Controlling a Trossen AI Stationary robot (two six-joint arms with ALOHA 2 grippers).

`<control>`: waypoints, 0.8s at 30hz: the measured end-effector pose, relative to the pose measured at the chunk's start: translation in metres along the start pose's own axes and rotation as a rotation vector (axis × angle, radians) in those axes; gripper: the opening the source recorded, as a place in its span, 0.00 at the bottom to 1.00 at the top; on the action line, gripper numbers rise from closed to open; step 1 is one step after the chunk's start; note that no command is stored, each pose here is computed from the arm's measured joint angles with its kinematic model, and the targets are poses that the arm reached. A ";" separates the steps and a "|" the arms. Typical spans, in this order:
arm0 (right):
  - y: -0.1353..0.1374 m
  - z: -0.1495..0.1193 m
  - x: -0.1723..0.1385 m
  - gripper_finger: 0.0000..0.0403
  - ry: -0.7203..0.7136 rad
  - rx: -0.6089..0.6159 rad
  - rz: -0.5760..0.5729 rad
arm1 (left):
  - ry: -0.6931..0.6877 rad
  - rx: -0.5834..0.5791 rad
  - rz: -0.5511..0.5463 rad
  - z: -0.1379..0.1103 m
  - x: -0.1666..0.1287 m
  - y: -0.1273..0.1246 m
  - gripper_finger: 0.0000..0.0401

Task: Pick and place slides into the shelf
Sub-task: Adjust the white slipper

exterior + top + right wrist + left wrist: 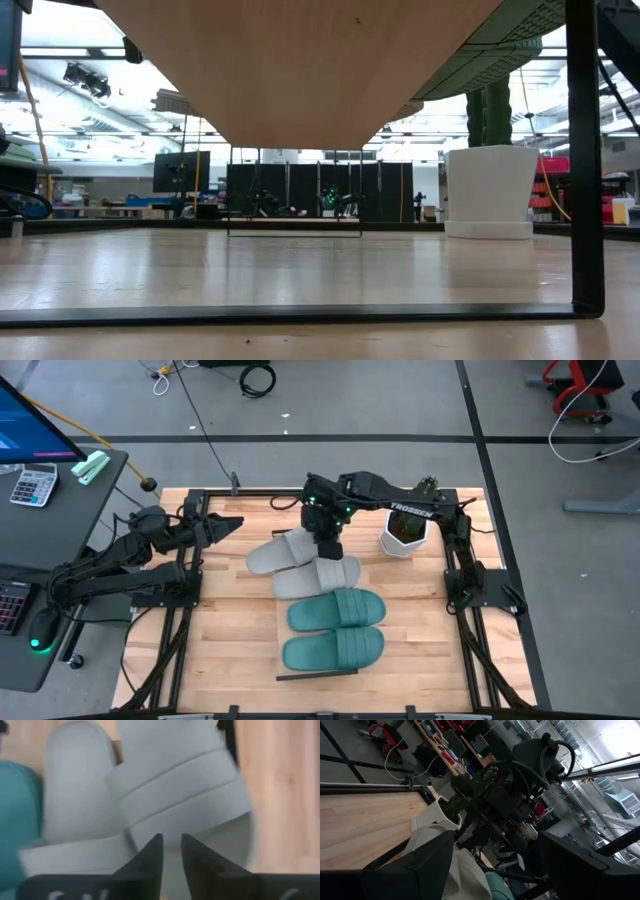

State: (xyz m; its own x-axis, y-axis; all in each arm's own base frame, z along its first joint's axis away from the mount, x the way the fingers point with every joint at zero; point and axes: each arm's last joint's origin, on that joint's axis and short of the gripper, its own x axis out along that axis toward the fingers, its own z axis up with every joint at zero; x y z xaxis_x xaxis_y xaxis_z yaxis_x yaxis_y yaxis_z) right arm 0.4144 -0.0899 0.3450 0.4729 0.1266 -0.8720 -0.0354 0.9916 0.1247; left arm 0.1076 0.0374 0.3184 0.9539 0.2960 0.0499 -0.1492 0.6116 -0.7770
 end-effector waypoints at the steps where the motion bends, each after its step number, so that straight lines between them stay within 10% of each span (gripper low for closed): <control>1: 0.001 0.000 0.000 0.21 0.001 0.038 0.016 | 0.000 0.000 0.000 0.000 0.000 0.000 0.73; 10: -0.011 -0.002 -0.004 0.43 -0.009 0.408 0.062 | 0.000 0.000 0.000 0.000 0.000 0.000 0.73; 24: -0.016 -0.006 0.013 0.45 -0.002 0.549 0.047 | -0.002 -0.002 -0.002 0.000 0.000 0.000 0.73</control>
State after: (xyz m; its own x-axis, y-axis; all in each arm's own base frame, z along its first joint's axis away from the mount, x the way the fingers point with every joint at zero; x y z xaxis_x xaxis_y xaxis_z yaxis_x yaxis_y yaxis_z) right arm 0.4159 -0.1045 0.3293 0.4838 0.1697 -0.8585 0.4079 0.8242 0.3928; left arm 0.1075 0.0373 0.3187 0.9538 0.2957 0.0528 -0.1464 0.6112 -0.7778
